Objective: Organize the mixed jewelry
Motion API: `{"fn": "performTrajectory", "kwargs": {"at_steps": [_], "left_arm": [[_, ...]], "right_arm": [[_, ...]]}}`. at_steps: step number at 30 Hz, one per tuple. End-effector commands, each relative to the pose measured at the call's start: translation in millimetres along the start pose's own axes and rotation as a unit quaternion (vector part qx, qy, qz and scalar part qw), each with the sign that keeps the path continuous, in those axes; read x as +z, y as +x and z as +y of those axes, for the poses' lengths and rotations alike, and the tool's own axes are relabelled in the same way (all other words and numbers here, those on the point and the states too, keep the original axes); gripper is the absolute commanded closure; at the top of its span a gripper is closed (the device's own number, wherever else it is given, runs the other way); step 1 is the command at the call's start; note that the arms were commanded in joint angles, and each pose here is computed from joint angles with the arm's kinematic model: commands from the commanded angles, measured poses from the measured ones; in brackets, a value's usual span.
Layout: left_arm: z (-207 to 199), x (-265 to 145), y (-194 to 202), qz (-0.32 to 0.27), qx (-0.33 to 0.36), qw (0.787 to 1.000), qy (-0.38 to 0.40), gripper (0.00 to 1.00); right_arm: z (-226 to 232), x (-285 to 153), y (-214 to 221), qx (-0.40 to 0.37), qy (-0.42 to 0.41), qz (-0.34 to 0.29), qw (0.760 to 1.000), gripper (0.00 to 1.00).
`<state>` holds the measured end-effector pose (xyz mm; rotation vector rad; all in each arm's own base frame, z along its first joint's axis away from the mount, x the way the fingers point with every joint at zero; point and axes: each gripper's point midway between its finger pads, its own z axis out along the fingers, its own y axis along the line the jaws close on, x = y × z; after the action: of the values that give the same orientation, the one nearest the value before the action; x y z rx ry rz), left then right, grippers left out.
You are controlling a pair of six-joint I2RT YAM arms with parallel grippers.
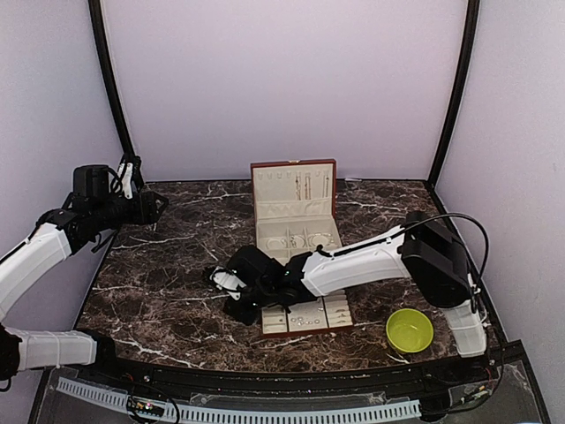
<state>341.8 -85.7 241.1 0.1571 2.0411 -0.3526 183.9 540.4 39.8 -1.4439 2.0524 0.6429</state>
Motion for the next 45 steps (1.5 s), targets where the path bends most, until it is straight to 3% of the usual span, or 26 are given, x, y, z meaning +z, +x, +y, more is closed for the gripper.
{"fn": "performTrajectory", "kwargs": {"at_steps": [1, 15, 25, 33, 45], "left_arm": [[2.1, 0.6, -0.1, -0.007, 0.008, 1.000, -0.002, 0.25], [0.6, -0.6, -1.3, -0.011, 0.008, 1.000, 0.002, 0.25], [0.6, -2.4, -2.4, -0.014, 0.008, 1.000, 0.001, 0.25], [0.3, -3.4, -3.0, -0.016, 0.009, 1.000, 0.001, 0.25], [-0.1, -4.5, -3.6, -0.019, 0.008, 1.000, 0.002, 0.25]], "right_arm": [[50.6, -13.6, -40.5, -0.045, -0.085, -0.060, 0.994, 0.74], [97.1, 29.4, -31.1, -0.122, -0.129, -0.008, 0.984, 0.50], [102.1, 40.8, -18.9, -0.137, -0.117, 0.014, 0.984, 0.49], [94.5, 52.5, -11.1, -0.136, -0.090, 0.030, 0.986, 0.57], [54.5, 48.2, -0.6, -0.132, 0.029, 0.039, 0.990, 0.85]]}}
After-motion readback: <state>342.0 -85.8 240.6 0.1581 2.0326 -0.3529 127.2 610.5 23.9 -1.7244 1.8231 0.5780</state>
